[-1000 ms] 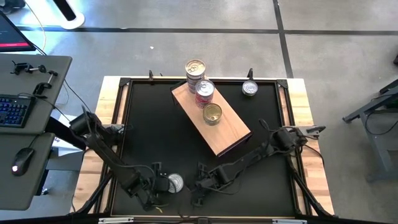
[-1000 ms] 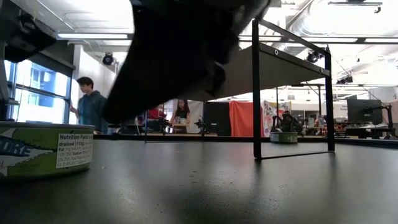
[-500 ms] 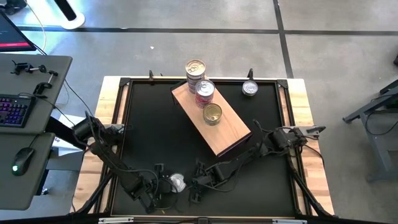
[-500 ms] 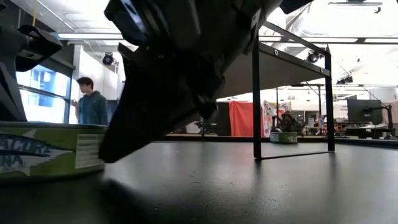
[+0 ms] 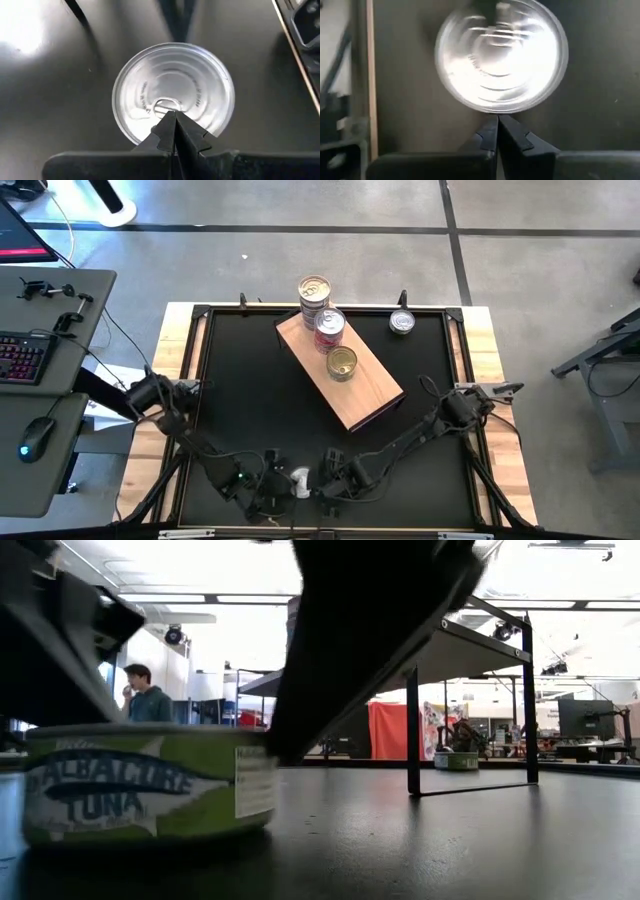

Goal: Stack canned seafood by type on shelf
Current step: Put the green tuna can on the shelf

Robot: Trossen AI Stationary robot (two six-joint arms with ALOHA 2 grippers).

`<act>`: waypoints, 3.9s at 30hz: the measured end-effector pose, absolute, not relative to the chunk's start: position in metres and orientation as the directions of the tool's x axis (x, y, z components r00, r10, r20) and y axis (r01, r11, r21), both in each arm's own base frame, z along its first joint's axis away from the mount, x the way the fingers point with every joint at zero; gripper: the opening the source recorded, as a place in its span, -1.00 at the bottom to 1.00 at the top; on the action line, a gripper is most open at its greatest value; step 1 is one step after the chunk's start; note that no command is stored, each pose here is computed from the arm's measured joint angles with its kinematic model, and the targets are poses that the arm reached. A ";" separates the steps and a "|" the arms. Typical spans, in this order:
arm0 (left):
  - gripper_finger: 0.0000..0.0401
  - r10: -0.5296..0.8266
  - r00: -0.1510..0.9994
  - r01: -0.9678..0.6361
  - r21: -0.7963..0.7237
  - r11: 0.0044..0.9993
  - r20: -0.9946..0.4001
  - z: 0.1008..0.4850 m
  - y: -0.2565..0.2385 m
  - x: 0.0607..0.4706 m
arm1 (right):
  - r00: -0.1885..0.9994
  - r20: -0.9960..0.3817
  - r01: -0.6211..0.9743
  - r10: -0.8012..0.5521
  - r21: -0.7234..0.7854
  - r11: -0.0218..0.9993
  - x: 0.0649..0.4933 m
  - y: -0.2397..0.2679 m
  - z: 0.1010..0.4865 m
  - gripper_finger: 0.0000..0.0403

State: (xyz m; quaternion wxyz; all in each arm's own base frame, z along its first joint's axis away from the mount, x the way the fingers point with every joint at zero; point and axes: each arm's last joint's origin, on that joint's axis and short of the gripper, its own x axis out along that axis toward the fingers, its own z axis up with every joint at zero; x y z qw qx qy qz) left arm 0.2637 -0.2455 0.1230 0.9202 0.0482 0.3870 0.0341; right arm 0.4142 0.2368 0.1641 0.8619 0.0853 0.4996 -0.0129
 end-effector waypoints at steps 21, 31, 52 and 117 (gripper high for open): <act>-1.00 0.119 0.752 0.000 0.180 0.984 -0.648 0.158 -0.222 0.279 | 0.459 -0.888 0.068 -0.010 0.024 0.997 0.403 0.250 0.203 -1.00; -1.00 0.102 0.716 0.045 0.191 0.980 -0.691 0.156 -0.218 0.273 | 0.393 -0.920 0.117 0.009 0.060 0.991 0.396 0.237 0.148 -1.00; -1.00 0.090 0.717 -0.008 0.121 0.993 -0.691 0.135 -0.210 0.259 | 0.445 -0.895 0.139 0.038 0.111 0.984 0.407 0.228 0.145 -1.00; -1.00 0.085 0.686 -0.138 -0.014 0.990 -0.723 0.108 -0.219 0.257 | 0.600 -0.800 -0.074 0.022 -0.028 0.997 0.436 0.208 0.282 -1.00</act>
